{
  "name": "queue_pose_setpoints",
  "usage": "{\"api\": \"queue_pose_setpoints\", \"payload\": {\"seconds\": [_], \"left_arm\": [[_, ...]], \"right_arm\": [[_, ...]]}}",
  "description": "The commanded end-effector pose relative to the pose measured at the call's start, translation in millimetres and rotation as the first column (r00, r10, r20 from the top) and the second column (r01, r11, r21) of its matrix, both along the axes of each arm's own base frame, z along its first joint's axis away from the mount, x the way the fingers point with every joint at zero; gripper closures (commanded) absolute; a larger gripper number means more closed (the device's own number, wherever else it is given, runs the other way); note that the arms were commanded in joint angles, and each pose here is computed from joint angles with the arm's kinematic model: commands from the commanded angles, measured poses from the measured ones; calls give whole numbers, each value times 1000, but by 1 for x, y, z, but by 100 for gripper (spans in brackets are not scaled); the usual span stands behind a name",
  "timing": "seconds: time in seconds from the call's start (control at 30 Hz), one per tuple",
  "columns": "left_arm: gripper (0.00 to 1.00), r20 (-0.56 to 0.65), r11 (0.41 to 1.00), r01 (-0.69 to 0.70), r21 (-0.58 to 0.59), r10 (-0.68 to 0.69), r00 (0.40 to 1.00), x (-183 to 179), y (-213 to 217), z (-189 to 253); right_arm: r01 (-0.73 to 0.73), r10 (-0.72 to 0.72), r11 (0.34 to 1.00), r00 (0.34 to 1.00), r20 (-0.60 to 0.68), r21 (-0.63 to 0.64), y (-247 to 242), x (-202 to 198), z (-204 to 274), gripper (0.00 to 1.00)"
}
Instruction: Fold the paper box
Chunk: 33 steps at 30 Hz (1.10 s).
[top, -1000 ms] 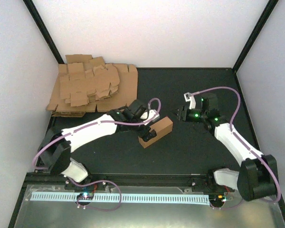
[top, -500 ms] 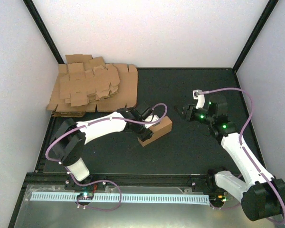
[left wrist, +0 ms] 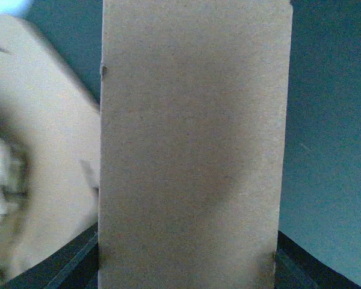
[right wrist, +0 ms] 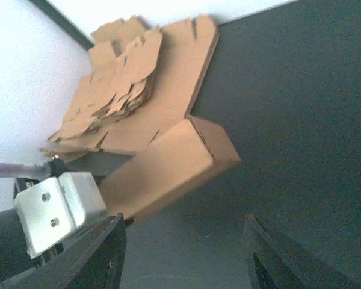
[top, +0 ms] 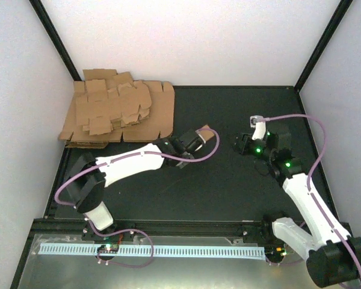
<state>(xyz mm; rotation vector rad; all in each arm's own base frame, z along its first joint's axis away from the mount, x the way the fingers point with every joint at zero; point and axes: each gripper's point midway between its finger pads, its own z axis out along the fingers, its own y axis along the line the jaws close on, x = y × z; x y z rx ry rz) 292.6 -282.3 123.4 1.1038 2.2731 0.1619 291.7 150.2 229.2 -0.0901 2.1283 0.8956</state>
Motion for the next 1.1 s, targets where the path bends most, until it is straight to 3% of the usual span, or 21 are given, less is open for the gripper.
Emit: {"api": "queue_pose_setpoints", "payload": {"seconds": [0.0,0.13,0.23,0.37,0.6,0.9,0.93,1.03,1.07], "left_arm": [[43,412,955,-226,190,132,902,66,8,50],[48,493,905,-260,338,65,867,92,-11,43],[48,505,919,-217,330,22,863,93,-32,41],[48,511,944,-142,297,-32,859,82,-61,44],[48,519,921,-53,386,-169,838,62,-116,17],[47,493,906,102,412,-316,811,18,-178,-31],[40,494,902,116,415,-331,804,14,-184,-34],[6,462,893,155,423,-360,811,6,-191,-47],[2,446,897,170,407,-358,821,3,-191,-48]], "right_arm": [[151,-142,987,982,122,-61,-29,-1,29,44],[261,-245,963,953,177,-73,-51,-9,43,48],[316,-296,946,930,219,-65,-62,-16,51,50],[370,-345,927,900,265,-53,-75,-26,63,50],[453,-419,890,851,318,-41,-94,-40,78,51],[596,-550,801,703,450,48,-133,-78,118,53],[600,-552,799,699,455,49,-134,-80,120,53],[598,-546,801,707,449,33,-134,-80,119,53],[594,-542,804,713,445,27,-133,-79,118,53]]}}
